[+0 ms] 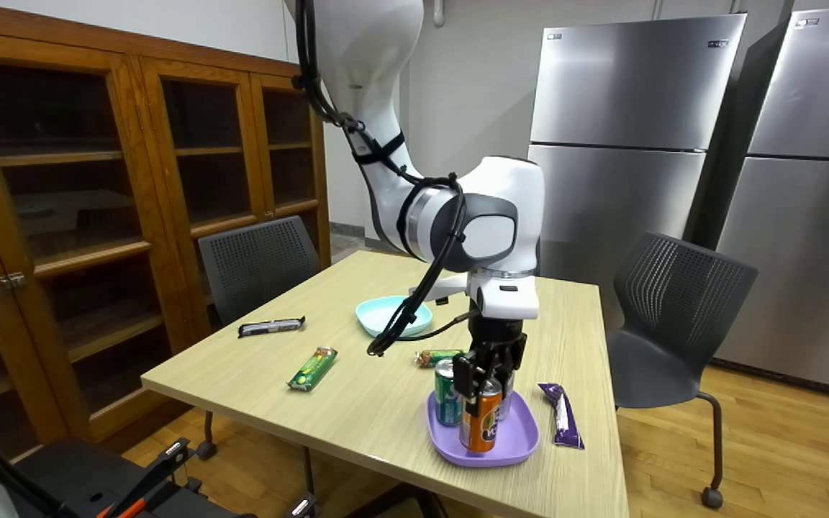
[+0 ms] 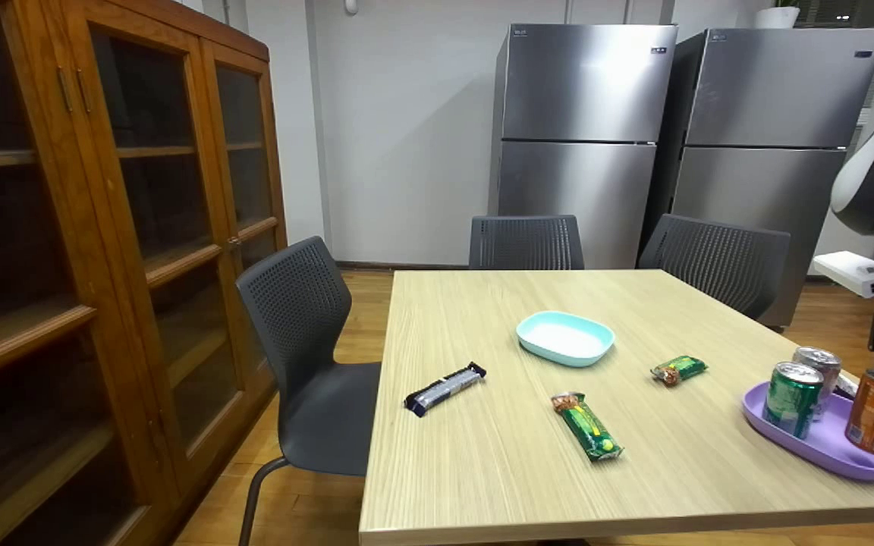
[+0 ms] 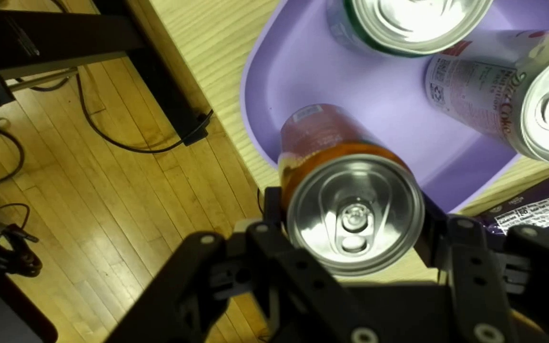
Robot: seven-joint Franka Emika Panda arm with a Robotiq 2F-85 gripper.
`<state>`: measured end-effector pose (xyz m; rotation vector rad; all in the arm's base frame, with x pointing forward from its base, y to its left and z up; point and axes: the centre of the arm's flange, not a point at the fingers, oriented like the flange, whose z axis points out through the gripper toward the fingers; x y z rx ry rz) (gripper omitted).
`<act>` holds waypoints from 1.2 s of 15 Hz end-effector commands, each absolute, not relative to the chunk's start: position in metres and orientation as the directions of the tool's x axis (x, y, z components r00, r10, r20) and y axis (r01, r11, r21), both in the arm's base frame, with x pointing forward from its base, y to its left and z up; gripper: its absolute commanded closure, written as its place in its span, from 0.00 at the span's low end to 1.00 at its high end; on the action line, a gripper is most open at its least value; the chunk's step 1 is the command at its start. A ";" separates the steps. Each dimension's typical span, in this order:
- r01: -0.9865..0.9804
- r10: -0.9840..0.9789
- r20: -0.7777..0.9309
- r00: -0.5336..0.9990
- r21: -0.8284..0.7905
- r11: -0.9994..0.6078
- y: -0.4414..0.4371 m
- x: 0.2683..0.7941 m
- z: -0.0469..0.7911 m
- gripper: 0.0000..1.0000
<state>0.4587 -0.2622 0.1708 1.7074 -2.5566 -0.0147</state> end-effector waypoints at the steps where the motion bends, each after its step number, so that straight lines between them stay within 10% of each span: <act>1: -0.895 -0.895 0.034 -0.446 0.017 0.446 -0.267 0.472 0.166 0.62; 14: -0.873 -0.873 0.019 -0.487 0.020 0.487 -0.271 0.482 0.151 0.62; 15: -0.872 -0.873 0.019 -0.488 0.018 0.489 -0.271 0.482 0.152 0.12; 18: -0.874 -0.874 0.021 -0.485 0.005 0.486 -0.271 0.484 0.157 0.00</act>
